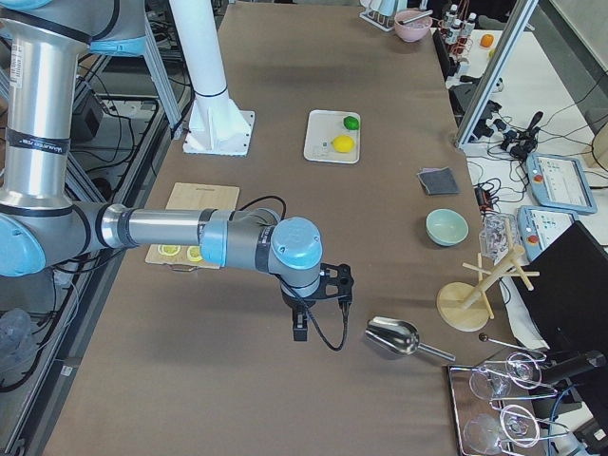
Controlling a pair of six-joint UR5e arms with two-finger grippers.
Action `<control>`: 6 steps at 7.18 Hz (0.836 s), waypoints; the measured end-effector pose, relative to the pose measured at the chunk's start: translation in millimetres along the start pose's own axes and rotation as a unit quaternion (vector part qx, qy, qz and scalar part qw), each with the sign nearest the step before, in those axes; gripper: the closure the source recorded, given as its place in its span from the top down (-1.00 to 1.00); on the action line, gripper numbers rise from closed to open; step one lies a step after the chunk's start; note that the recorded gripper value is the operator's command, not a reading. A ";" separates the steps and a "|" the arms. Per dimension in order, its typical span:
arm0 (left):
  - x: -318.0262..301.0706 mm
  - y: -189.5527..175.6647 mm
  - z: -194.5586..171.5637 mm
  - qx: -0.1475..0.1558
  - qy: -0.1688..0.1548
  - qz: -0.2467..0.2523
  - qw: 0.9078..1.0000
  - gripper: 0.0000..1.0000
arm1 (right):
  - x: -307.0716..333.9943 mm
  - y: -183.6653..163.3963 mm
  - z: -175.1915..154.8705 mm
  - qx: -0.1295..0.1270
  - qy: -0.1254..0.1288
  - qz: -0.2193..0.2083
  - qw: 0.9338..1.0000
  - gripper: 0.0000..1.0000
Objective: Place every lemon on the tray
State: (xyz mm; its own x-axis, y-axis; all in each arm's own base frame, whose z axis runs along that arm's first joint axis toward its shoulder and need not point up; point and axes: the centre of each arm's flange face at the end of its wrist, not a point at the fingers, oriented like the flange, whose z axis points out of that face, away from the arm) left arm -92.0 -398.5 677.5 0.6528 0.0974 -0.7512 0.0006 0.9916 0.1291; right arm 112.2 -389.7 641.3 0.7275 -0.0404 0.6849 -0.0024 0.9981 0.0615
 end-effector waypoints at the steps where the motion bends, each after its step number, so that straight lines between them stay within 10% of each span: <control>1: 1.3 -0.1 -1.6 0.002 0.000 0.003 1.000 0.96 | 1.9 0.2 2.0 0.005 -0.001 -0.005 1.000 1.00; 6: 6.0 0.1 -5.7 0.006 -0.001 0.008 1.000 0.96 | -0.4 7.7 12.7 0.007 -0.061 -0.001 0.998 1.00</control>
State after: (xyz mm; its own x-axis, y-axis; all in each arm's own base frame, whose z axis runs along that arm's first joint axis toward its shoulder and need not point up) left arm -92.3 -397.4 669.3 0.6539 0.1129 -0.7481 -0.0003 0.9888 0.1490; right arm 103.2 -382.7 650.7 0.6379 -0.0483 0.7686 -0.0113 0.9973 0.0721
